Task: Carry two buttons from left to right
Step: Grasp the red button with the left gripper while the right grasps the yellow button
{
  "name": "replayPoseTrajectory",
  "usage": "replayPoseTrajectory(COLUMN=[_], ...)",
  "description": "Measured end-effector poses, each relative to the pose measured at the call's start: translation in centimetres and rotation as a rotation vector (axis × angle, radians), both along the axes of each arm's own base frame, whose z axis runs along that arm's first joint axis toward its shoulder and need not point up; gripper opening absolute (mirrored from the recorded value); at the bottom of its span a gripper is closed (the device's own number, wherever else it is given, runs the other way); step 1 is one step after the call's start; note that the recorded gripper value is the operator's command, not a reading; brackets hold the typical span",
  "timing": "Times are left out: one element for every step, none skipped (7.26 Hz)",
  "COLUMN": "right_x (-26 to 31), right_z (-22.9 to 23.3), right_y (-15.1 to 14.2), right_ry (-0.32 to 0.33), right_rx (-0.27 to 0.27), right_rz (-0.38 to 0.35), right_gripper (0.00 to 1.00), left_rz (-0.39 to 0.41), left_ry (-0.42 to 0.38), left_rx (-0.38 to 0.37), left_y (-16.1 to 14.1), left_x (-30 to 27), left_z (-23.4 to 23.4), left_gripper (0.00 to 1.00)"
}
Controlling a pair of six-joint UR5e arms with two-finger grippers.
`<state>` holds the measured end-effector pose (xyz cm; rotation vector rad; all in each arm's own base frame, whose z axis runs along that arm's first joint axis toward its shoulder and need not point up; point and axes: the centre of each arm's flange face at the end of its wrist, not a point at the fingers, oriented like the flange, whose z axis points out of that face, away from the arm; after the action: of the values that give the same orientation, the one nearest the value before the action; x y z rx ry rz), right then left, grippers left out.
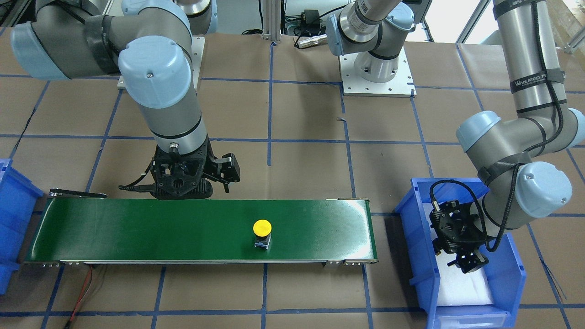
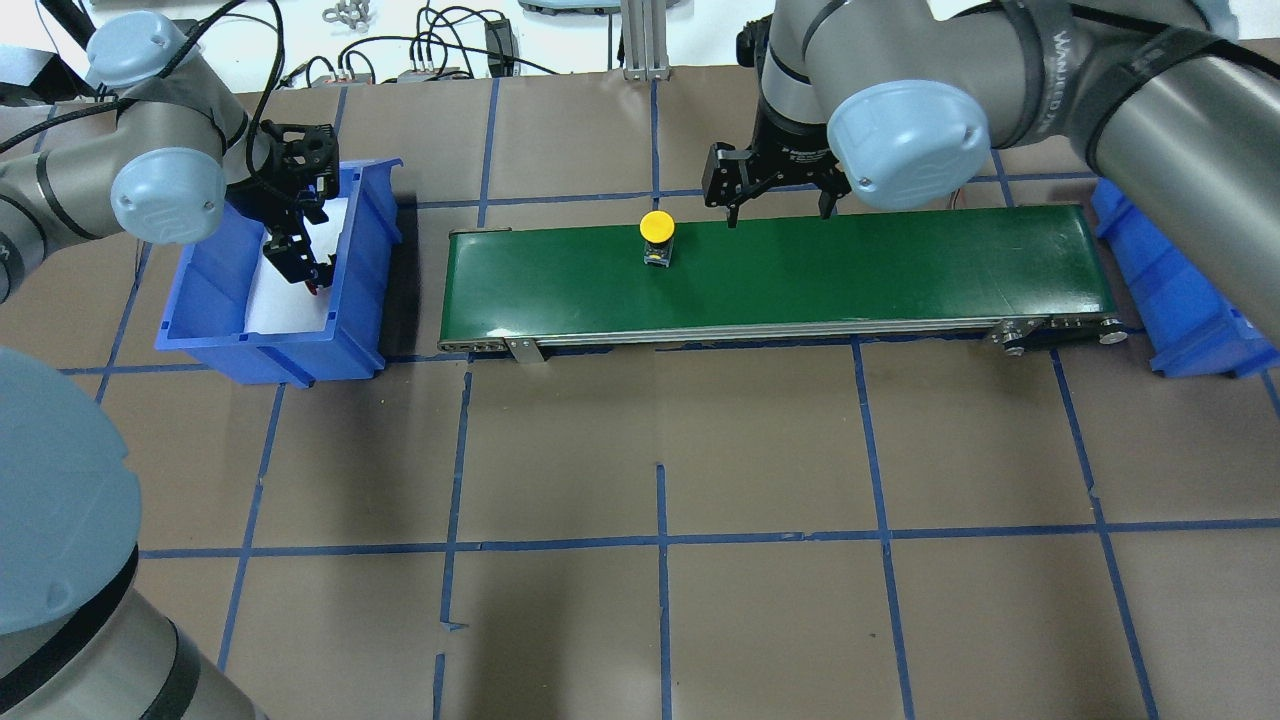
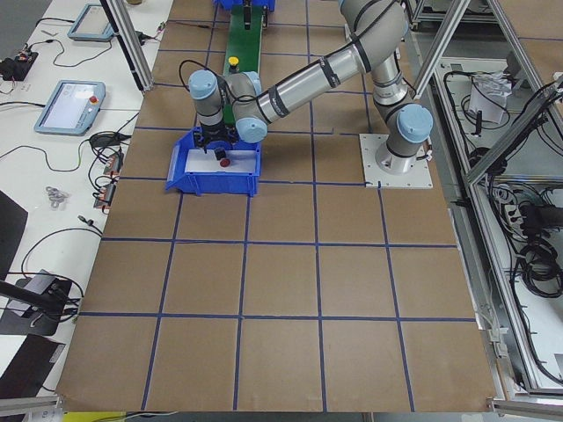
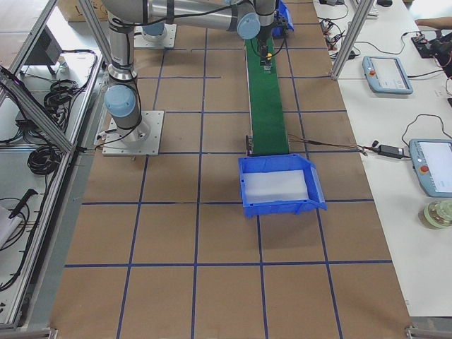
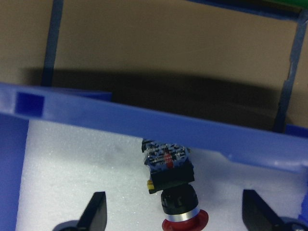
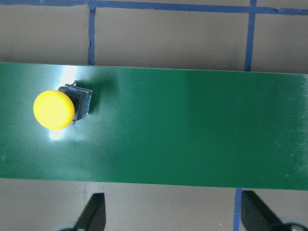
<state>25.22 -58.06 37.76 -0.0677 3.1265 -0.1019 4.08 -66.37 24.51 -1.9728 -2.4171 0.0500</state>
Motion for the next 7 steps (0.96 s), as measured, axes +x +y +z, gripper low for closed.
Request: replayPoseTrajectory(right_x=[0.8,1.2,1.8,2.6,3.4,4.2,5.1], right_z=[-1.0,-1.9,-2.8,-3.5,-3.8,-4.1,-4.5], right_y=[-0.8,-1.4,-1.8,-2.2,-2.7,-3.1,-3.3], right_ry=[-0.002,-0.004,-0.007,-0.011,-0.014,-0.014,-0.012], right_rx=[0.001,0.005,0.006,-0.002,-0.009,-0.014,-0.014], right_rz=[-0.038,-0.069,-0.091,-0.103,-0.113,-0.113,-0.104], right_gripper=[1.00,1.00,1.00,1.00,1.00,1.00,1.00], left_rz=[0.002,0.004,0.008,0.018,0.025,0.028,0.031], left_ry=[0.000,0.003,0.004,0.004,0.006,0.007,0.007], left_rx=[-0.006,-0.009,-0.011,-0.011,-0.009,-0.006,-0.006], left_y=[-0.3,-0.7,-0.9,-1.0,-1.1,-1.1,-1.1], left_x=[0.1,0.2,0.1,0.0,-0.3,-0.4,-0.7], left_z=[-0.7,-1.6,-2.3,-2.8,-3.2,-3.5,-3.6], left_gripper=[1.00,1.00,1.00,1.00,1.00,1.00,1.00])
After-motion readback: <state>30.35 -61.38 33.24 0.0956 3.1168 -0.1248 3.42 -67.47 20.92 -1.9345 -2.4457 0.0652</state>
